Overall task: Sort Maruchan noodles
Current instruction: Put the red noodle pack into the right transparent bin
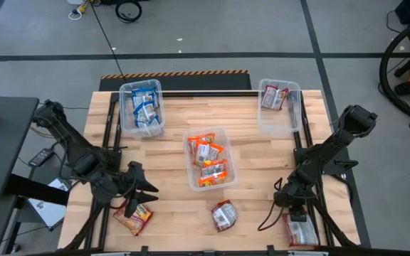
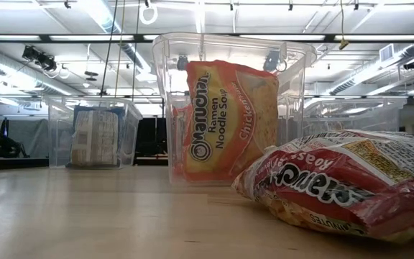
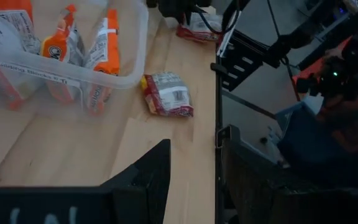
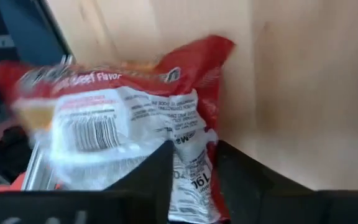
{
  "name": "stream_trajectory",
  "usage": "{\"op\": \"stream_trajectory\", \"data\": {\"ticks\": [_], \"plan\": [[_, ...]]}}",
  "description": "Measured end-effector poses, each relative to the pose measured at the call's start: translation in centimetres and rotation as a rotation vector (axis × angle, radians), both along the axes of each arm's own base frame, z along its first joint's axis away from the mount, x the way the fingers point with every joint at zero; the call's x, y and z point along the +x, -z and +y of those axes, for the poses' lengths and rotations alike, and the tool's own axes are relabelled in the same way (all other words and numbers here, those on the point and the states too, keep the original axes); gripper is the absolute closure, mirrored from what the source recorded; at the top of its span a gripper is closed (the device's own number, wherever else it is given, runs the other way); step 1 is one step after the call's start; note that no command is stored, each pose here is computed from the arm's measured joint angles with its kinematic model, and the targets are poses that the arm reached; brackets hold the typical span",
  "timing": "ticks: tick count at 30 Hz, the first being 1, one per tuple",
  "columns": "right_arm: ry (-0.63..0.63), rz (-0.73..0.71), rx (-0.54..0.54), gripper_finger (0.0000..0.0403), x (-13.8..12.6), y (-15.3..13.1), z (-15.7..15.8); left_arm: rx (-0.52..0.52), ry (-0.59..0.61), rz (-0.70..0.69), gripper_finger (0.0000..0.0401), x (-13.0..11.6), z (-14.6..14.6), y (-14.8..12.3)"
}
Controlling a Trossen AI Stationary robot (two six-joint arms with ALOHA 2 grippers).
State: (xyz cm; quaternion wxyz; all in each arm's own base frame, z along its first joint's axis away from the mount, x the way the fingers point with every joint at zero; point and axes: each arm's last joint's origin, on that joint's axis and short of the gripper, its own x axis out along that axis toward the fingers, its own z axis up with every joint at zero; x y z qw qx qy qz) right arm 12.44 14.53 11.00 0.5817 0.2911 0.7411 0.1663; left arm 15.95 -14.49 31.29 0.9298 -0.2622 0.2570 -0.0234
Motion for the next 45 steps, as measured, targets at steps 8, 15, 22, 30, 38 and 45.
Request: {"op": "stream_trajectory", "data": {"ticks": [8,15,22,30,38,45], "plan": [[0.046,-0.079,-0.027,0.0391,1.0,-0.9,0.5,0.048,-0.015,-0.009,0.0252,0.6,0.7,0.0],[0.061,-0.126,-0.06,0.0396,3.1,-4.2,0.7,0.128,-0.022,-0.021,0.0252,1.3,1.5,0.0],[-0.018,-0.292,-0.39,0.0399,5.1,-13.0,-2.1,0.199,-0.081,-0.046,0.0252,2.6,3.3,-0.2],[0.031,-0.485,-0.826,0.04,4.5,-24.1,-8.8,0.234,-0.188,-0.129,0.0252,4.5,5.8,-1.2],[0.269,-0.556,-1.245,0.04,1.7,-30.3,-15.6,0.224,-0.312,-0.153,0.0252,5.5,8.3,-1.5],[0.311,-0.325,-1.464,0.04,0.8,-29.2,-20.2,0.21,-0.391,-0.211,0.0252,6.1,9.9,-2.2]]}}
